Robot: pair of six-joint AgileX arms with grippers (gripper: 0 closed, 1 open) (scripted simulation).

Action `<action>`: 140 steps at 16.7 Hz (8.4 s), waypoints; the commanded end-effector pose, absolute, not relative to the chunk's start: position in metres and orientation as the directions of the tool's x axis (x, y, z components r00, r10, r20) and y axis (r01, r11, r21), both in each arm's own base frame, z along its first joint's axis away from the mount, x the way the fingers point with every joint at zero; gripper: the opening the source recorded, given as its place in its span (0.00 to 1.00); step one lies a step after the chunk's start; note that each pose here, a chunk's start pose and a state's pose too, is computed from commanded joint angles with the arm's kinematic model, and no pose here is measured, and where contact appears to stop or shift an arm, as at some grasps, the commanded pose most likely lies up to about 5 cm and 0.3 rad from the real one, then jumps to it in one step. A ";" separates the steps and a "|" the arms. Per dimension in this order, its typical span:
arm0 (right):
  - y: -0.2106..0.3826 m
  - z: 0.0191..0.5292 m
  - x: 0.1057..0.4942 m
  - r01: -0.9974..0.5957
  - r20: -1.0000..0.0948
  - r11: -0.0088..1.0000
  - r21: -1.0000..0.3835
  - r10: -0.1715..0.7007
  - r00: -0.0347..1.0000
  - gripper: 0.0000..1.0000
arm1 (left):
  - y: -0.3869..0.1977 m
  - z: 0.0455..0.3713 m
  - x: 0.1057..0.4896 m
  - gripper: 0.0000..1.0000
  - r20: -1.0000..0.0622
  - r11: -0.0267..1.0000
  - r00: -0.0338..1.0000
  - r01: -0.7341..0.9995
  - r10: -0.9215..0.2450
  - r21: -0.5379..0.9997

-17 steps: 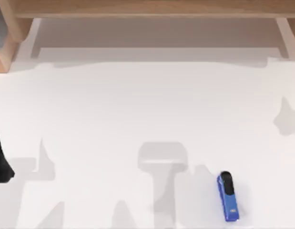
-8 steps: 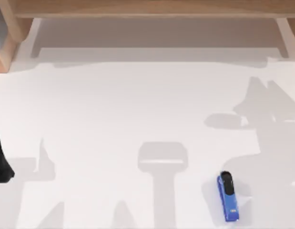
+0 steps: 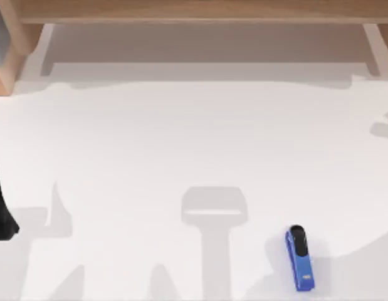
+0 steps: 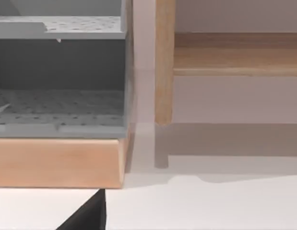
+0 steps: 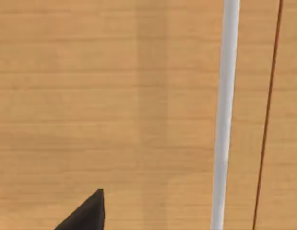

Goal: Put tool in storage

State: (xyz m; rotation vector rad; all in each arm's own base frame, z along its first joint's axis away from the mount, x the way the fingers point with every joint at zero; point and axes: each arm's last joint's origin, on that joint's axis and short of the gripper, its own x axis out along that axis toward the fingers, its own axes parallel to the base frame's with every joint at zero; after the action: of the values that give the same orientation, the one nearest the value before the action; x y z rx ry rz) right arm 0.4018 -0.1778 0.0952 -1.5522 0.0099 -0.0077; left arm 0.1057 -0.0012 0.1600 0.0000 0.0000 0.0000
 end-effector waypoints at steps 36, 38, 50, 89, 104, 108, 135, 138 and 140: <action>-0.181 0.089 0.428 0.000 0.000 0.000 -1.000 -0.010 1.000 0.00 | -0.001 0.160 0.106 1.00 0.000 1.000 1.000 0.000 0.000 0.000; -0.181 0.089 0.428 0.000 0.000 0.000 -1.000 -0.010 1.000 0.00 | -0.001 0.160 0.106 1.00 0.000 1.000 1.000 0.000 0.000 0.000; -0.181 0.088 0.365 -0.005 -0.005 0.005 -1.000 -0.014 1.000 0.00 | -0.001 0.160 0.106 1.00 0.000 1.000 1.000 0.000 0.000 0.000; -0.180 0.086 0.241 -0.006 -0.006 0.006 -1.000 -0.014 1.000 0.45 | -0.001 0.160 0.106 1.00 0.000 1.000 1.000 0.000 0.000 0.000; -0.180 0.086 0.241 -0.006 -0.006 0.006 -1.000 -0.014 1.000 1.00 | -0.001 0.160 0.106 1.00 0.000 1.000 1.000 0.000 0.000 0.000; -0.180 0.087 0.232 -0.005 -0.005 0.005 -1.000 -0.013 1.000 1.00 | -0.001 0.160 0.106 1.00 0.000 1.000 1.000 0.000 0.000 0.000; 0.055 0.155 0.292 -0.579 -0.607 0.815 0.029 0.474 0.638 1.00 | -0.001 0.160 0.106 1.00 0.000 1.000 1.000 0.000 0.000 0.000; 0.101 0.162 0.279 -0.460 -0.771 0.865 0.201 0.429 0.470 1.00 | -0.001 0.160 0.106 1.00 0.000 1.000 1.000 0.000 0.000 0.000; 0.127 0.166 0.265 -0.357 -0.859 0.905 0.233 0.363 0.361 1.00 | -0.001 0.160 0.106 1.00 0.000 1.000 1.000 0.000 0.000 0.000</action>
State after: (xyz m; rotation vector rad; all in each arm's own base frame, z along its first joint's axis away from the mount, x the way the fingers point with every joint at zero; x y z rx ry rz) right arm 0.2654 0.1268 0.1662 0.0065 1.1083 0.4637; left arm 0.1057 -0.0012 0.1600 0.0000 0.0000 0.0000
